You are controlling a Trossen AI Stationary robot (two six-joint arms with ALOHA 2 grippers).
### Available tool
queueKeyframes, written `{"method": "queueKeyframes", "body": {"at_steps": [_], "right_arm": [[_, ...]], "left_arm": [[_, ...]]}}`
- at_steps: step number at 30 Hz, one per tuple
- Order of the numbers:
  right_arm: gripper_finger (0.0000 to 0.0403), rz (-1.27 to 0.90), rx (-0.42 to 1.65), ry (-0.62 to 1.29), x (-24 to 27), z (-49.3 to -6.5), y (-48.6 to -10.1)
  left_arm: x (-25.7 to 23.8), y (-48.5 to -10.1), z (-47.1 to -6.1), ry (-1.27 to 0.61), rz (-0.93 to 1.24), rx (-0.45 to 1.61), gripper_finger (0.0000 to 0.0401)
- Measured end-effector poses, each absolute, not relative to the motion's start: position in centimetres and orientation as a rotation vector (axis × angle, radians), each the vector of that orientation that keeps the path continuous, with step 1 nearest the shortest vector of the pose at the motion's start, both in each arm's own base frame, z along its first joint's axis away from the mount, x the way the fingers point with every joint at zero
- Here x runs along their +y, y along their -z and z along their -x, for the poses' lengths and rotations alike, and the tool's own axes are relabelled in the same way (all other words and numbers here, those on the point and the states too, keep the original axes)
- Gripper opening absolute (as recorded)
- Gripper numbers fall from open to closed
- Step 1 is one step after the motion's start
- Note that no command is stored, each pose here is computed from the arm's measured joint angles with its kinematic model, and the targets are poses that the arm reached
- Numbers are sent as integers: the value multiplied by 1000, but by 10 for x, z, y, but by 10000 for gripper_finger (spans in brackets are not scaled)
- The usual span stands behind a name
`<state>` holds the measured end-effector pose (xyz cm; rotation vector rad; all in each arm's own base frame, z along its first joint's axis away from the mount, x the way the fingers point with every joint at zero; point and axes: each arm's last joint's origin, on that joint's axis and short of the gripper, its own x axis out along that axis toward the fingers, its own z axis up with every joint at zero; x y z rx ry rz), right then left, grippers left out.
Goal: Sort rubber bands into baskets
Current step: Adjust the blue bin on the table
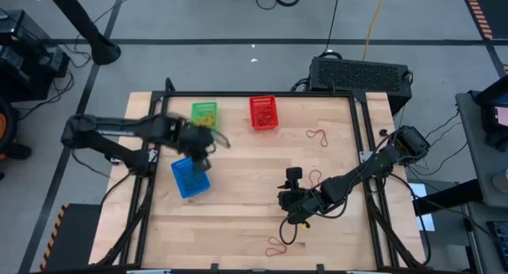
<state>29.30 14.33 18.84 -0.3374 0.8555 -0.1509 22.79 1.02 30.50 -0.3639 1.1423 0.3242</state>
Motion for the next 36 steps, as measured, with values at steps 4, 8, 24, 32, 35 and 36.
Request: {"method": "queueKeyframes", "body": {"at_steps": [4,8,24,32,35,36], "right_arm": [[144,333,854,152,143,-293,-188],[144,329,851,153,144,-293,-189],[144,318,833,151,144,-295,-190],[144,320,829,148,145,-295,-190],[144,320,829,148,145,-295,-190],[144,320,829,148,145,-295,-190]], "left_arm": [[-19,-281,-214,-400,337,1199,95],[-29,-246,-202,-450,321,1296,95],[-23,-166,-176,-527,306,1377,95],[-13,-161,-190,-468,227,1320,95],[-9,-155,-192,-462,196,1356,95],[-8,-153,-193,-460,185,1371,95]]}}
